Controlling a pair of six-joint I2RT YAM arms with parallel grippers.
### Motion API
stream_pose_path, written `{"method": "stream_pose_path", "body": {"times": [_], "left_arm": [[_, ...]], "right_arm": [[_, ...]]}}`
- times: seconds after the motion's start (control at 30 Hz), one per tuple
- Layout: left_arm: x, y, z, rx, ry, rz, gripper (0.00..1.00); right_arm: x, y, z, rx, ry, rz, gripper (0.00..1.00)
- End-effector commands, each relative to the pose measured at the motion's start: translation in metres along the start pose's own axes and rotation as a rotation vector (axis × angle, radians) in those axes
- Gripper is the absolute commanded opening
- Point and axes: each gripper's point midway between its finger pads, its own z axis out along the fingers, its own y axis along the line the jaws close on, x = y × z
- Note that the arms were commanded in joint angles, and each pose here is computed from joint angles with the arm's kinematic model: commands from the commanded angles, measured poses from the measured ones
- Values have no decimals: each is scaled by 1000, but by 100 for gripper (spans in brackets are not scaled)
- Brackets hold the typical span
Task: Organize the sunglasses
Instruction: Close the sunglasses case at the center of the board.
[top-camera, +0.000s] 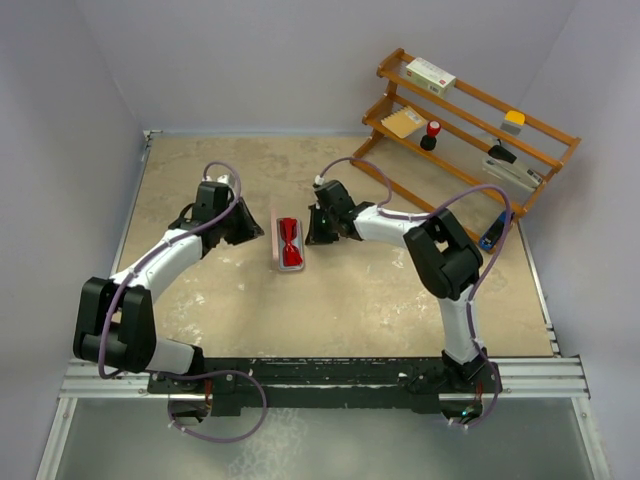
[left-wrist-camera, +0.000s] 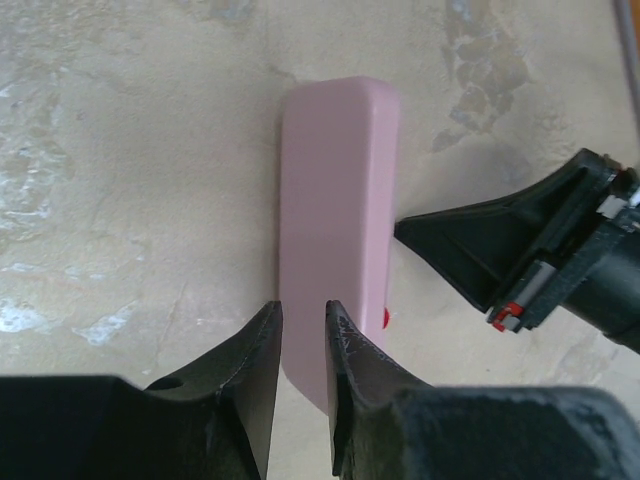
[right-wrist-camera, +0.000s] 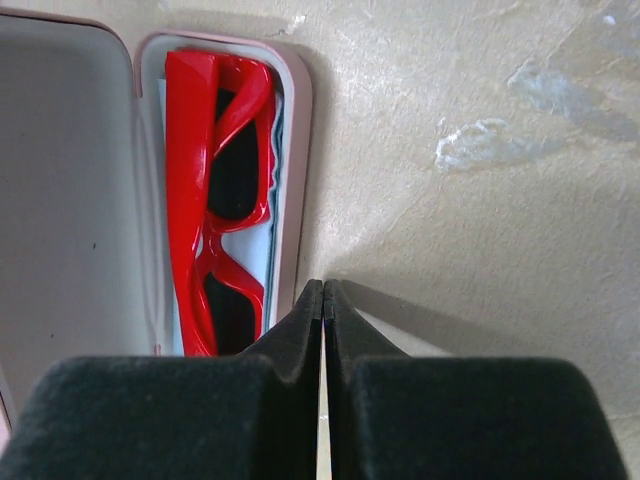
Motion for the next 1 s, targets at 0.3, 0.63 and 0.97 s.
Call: {"method": "stream_pose_path", "body": {"times": [0.3, 0.63, 0.97], "left_arm": [[-21, -45, 1, 168, -57, -37, 18], [-7, -48, 15, 159, -25, -18, 12], [1, -45, 26, 135, 0, -1, 4]], "right_arm": [[0, -3, 11, 6, 16, -21, 0], [-3, -2, 10, 12, 12, -26, 0], [-4, -3, 12, 16, 11, -27, 0]]}}
